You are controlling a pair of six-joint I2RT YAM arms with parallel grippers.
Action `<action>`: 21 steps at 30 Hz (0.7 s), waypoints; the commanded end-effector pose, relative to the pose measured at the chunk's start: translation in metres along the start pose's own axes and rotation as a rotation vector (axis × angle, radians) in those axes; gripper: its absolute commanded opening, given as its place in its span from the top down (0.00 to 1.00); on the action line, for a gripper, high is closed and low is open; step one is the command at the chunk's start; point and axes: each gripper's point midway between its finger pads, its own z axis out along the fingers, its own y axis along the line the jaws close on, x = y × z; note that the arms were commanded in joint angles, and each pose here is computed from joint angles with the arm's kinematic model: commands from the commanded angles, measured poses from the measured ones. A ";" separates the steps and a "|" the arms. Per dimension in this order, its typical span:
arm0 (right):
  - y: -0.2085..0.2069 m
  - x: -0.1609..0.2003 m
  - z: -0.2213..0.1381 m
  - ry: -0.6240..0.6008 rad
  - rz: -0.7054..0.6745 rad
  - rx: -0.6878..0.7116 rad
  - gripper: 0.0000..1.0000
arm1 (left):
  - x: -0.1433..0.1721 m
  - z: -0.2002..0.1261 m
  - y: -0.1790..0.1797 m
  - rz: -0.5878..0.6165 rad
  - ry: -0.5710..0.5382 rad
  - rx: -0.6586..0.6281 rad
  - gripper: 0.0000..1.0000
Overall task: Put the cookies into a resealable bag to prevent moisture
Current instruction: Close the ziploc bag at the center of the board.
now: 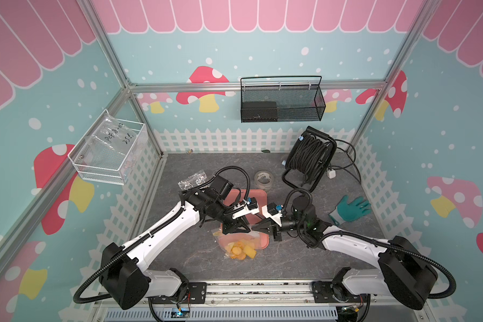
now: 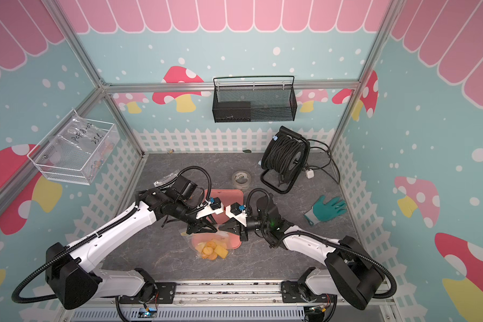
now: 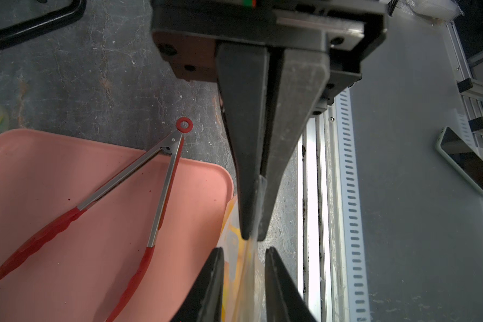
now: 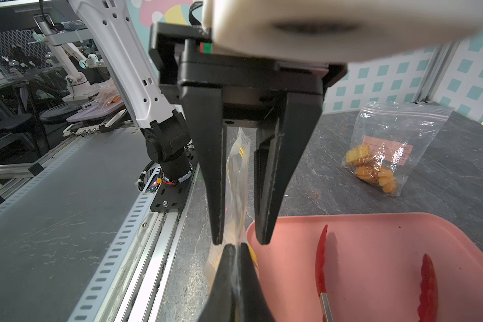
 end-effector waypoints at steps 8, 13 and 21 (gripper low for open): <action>0.000 0.000 -0.009 -0.008 0.009 0.006 1.00 | 0.009 0.006 0.005 0.013 0.030 -0.001 0.93; -0.003 0.002 -0.013 -0.005 0.014 0.021 1.00 | 0.018 0.001 0.007 0.001 0.054 -0.029 0.93; -0.005 0.001 -0.018 -0.011 0.022 0.029 1.00 | 0.029 -0.001 0.013 -0.021 0.097 -0.064 0.98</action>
